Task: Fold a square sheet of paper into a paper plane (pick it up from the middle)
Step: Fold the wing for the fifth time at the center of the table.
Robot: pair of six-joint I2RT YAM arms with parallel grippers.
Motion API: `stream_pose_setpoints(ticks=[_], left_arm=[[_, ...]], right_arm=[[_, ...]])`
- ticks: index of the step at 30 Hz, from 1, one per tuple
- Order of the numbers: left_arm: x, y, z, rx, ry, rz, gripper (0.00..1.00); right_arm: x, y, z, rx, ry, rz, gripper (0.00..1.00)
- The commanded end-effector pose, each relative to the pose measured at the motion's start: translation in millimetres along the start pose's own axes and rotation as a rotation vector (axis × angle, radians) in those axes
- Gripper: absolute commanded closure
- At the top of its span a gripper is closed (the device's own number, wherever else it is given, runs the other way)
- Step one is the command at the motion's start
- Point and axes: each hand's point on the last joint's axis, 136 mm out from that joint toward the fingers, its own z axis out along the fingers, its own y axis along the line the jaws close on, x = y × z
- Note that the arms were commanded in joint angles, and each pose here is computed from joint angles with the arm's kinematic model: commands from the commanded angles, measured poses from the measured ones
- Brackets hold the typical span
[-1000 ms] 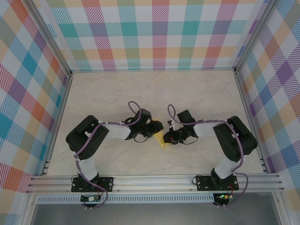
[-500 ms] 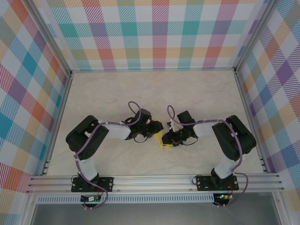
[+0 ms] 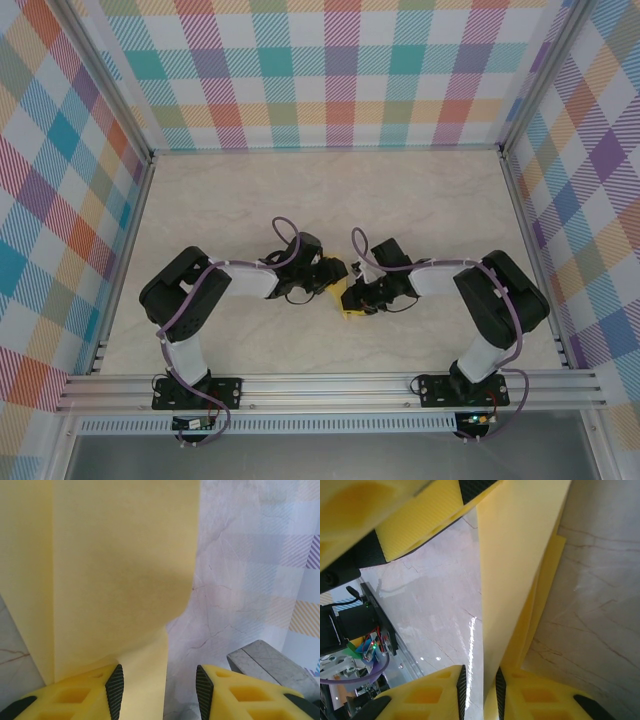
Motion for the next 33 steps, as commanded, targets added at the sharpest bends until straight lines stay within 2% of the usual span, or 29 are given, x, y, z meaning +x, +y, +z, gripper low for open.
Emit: stream_pose_setpoints(ticks=[1,6,10,14,19,25,33], left_arm=[[7,30,-5,-0.096,0.015,-0.045,0.55],[8,31,-4,-0.093,0.013,-0.061,0.55],[7,33,-4,-0.085,-0.002,-0.102,0.55],[6,33,-5,-0.077,-0.013,-0.136,0.55],[5,33,-8,-0.082,-0.026,-0.164,0.55],[8,34,-11,-0.091,-0.053,-0.222,0.55],[7,34,-14,-0.102,-0.081,-0.235,0.55]], right_arm=[[0,1,-2,0.009,-0.025,0.002,0.75],[5,-5,-1,0.084,-0.035,-0.026,0.63],[3,-18,-12,0.275,-0.12,-0.11,0.61],[2,-12,-27,0.373,-0.22,-0.247,0.56],[5,0,-29,0.394,-0.272,-0.363,0.51],[3,-5,-23,0.488,-0.31,-0.419,0.49],[5,-1,-3,0.472,-0.263,-0.468,0.49]])
